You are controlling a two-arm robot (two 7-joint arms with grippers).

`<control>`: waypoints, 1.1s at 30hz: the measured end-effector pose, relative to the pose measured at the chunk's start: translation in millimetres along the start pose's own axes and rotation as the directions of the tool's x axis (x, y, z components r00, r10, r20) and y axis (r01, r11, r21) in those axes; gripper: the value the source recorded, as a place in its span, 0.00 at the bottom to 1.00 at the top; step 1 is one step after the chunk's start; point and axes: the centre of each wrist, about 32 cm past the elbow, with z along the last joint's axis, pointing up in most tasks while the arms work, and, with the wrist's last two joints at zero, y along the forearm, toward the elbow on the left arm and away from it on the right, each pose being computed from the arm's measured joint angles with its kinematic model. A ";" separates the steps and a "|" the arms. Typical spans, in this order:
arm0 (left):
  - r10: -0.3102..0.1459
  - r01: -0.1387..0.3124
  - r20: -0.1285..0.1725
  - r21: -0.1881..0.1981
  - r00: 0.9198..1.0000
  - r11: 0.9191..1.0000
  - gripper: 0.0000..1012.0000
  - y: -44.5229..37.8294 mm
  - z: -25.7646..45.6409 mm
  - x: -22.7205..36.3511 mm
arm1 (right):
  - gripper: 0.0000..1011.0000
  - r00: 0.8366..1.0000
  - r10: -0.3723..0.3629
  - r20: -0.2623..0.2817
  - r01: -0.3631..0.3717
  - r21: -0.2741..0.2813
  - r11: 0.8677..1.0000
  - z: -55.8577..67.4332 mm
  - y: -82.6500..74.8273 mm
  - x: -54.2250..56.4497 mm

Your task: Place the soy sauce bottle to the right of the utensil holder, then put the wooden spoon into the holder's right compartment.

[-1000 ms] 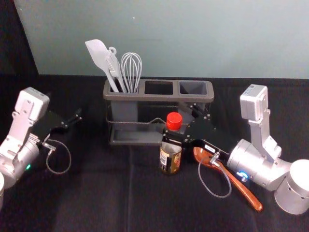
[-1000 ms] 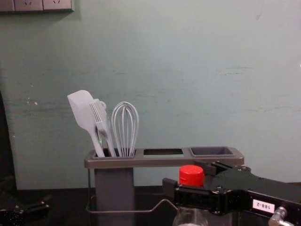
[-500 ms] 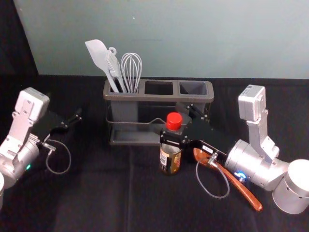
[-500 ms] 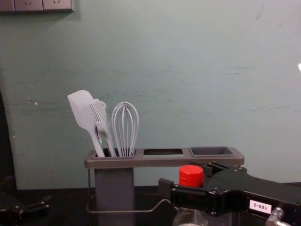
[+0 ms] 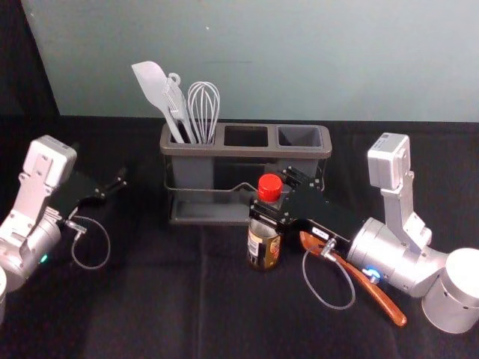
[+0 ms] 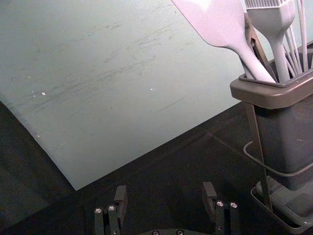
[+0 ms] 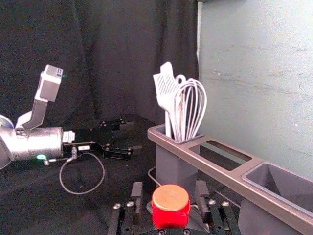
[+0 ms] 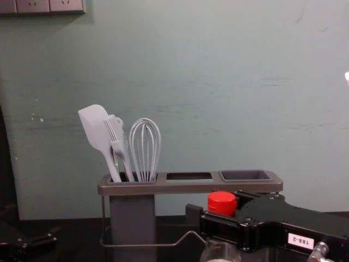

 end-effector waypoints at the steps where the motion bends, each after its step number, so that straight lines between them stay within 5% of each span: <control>1: 0.000 0.000 0.000 0.000 1.000 1.000 0.99 0.0 0.0 0.0 | 0.68 1.000 0.000 0.000 0.000 0.000 1.000 0.2 0.0 -0.1; 11: 0.000 0.000 0.000 0.000 1.000 1.000 0.99 0.0 0.0 0.0 | 0.39 1.000 0.004 0.003 -0.004 0.005 1.000 3.9 -2.2 -2.7; 24: 0.000 0.000 0.000 0.000 1.000 1.000 0.99 0.0 0.0 0.0 | 0.39 1.000 0.023 -0.007 -0.022 0.076 0.997 31.4 -19.7 -5.6; 33: 0.000 0.000 0.000 0.000 1.000 1.000 0.99 0.0 0.0 0.0 | 0.39 1.000 -0.024 -0.003 0.024 0.066 0.998 51.2 -45.4 6.5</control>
